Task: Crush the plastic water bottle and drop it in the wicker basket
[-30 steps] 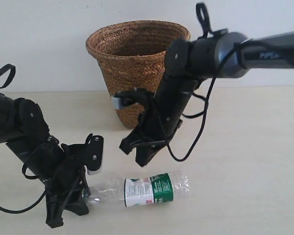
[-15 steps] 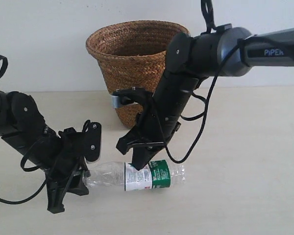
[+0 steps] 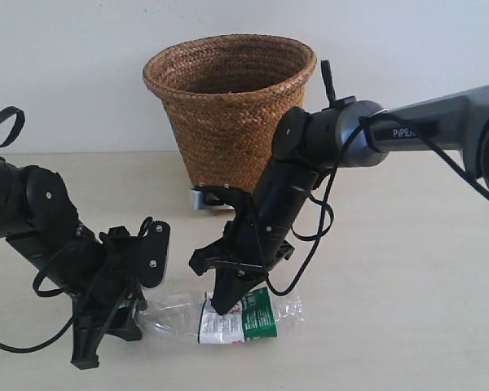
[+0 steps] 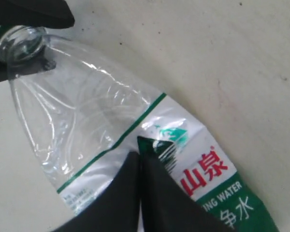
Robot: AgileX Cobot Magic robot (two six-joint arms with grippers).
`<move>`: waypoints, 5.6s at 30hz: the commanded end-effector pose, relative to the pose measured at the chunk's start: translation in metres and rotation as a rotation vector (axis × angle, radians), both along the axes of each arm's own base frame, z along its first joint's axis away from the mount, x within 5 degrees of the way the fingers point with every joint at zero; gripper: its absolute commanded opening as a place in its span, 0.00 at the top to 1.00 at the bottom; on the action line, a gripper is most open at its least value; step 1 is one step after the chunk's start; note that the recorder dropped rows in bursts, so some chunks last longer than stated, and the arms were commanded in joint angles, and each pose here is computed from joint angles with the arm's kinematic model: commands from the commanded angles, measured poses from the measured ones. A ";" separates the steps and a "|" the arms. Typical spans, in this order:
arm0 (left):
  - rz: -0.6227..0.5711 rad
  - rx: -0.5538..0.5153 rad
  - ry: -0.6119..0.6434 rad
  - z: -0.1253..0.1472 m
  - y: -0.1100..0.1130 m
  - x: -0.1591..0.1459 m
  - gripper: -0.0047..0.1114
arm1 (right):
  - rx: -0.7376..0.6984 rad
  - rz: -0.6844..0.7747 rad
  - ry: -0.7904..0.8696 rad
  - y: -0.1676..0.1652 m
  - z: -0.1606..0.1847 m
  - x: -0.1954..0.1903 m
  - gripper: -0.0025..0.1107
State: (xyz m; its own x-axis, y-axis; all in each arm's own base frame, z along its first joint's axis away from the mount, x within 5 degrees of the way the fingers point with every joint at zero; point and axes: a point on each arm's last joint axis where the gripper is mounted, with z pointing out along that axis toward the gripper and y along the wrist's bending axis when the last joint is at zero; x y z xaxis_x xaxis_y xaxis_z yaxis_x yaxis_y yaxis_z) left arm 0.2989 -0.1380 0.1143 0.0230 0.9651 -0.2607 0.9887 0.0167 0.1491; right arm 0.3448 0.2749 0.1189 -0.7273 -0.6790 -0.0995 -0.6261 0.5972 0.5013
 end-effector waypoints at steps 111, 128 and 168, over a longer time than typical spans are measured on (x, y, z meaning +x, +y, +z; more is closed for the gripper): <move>1.043 -0.301 -0.227 0.239 0.075 -0.051 0.92 | -0.333 -0.786 -0.841 -0.278 0.187 -0.124 0.98; 1.075 -0.849 -0.546 0.220 0.111 -0.194 0.92 | 0.118 -0.979 -1.451 -0.272 0.196 -0.267 0.98; 0.987 -1.240 -0.769 0.122 0.121 -0.236 0.92 | 0.162 -0.975 -1.559 -0.273 0.106 -0.292 0.98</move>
